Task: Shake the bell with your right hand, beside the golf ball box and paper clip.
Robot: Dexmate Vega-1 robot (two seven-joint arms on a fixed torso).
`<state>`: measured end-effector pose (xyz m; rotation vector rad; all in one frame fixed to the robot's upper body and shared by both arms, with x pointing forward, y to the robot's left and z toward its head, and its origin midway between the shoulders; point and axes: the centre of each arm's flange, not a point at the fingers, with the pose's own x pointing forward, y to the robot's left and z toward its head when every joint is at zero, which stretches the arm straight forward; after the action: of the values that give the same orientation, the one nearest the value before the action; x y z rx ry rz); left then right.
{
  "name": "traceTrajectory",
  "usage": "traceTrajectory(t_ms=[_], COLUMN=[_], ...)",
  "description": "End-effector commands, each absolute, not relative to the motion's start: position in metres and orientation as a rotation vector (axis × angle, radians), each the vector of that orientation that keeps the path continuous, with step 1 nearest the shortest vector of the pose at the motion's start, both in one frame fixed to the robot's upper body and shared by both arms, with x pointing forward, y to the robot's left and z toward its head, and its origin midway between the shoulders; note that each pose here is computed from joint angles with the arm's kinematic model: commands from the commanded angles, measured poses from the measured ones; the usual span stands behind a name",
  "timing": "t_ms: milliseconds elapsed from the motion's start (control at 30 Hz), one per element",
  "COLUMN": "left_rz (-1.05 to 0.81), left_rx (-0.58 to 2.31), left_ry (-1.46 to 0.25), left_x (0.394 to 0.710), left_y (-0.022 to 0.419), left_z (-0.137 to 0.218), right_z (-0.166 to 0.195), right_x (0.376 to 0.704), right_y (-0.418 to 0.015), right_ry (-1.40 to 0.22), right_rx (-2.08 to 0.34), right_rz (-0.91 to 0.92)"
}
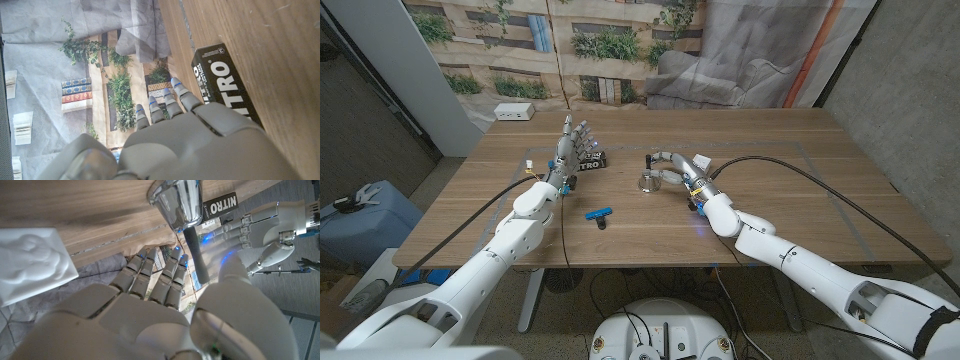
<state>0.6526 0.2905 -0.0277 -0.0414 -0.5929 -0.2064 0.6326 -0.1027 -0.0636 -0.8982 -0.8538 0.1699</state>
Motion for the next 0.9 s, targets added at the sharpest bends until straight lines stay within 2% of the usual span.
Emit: traceTrajectory(t_ms=[33,900], left_rz=[-0.206,-0.206], left_rx=[-0.042,-0.041], left_ry=[-0.593,-0.593], left_x=[0.6526,0.6527], left_y=[0.2905,0.2905], left_z=[-0.0277,-0.0277], right_z=[-0.0642,-0.0629], right_x=[0.6328,0.6349], right_y=[-0.1004,-0.0912], right_ry=[-0.857,-0.890], right_rx=[-0.885,-0.879], right_rz=[0.134,0.088])
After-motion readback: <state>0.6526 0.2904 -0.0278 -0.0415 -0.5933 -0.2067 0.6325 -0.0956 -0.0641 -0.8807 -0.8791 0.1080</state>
